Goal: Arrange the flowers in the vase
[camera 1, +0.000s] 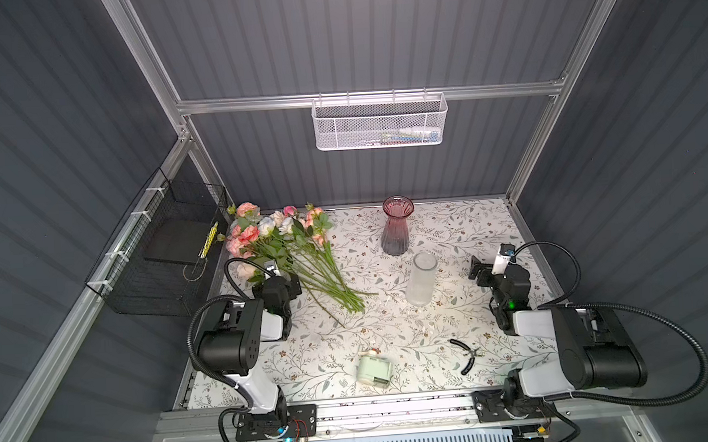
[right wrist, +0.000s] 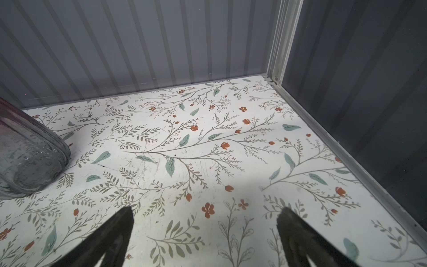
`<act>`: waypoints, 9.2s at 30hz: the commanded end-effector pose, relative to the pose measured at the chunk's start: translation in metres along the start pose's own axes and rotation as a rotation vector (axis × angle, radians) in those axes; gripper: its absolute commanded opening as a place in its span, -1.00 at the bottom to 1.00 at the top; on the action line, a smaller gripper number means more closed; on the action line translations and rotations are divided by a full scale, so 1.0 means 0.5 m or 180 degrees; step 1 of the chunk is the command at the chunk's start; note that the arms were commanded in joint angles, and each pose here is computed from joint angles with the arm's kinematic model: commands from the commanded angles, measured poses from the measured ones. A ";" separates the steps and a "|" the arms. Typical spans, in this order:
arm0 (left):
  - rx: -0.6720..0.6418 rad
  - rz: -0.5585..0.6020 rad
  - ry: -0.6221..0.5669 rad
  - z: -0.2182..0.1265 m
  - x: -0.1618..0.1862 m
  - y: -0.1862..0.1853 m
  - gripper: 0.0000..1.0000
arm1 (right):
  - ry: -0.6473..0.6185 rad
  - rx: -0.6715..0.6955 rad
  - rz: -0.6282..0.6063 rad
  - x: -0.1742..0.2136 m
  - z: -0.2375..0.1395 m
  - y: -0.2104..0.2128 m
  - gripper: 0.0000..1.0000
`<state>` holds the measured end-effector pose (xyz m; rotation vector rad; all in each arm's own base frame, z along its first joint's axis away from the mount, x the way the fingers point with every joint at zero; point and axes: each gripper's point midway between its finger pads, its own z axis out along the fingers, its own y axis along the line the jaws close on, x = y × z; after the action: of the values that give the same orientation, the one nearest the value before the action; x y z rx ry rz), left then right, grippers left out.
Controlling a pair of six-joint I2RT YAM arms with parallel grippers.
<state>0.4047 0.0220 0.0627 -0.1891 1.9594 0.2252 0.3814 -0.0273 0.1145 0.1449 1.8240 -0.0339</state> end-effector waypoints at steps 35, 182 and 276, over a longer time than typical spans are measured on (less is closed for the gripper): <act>0.0004 0.0036 -0.0075 0.003 -0.015 -0.005 0.99 | -0.0039 0.0002 -0.0032 -0.010 0.004 -0.001 0.98; 0.0662 -0.1937 0.1491 0.118 -0.079 -0.212 -0.66 | 0.1467 -0.1630 0.1138 0.034 -0.253 0.362 0.37; 0.1304 -0.1394 0.0193 -0.430 -0.278 -0.134 1.00 | 0.0077 -0.3144 -0.0109 -0.232 -0.418 0.604 -0.35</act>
<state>0.2817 -0.1046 0.2867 -0.2775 1.8817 -0.5499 0.2538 0.2850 0.2669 -0.6103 1.7713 0.7587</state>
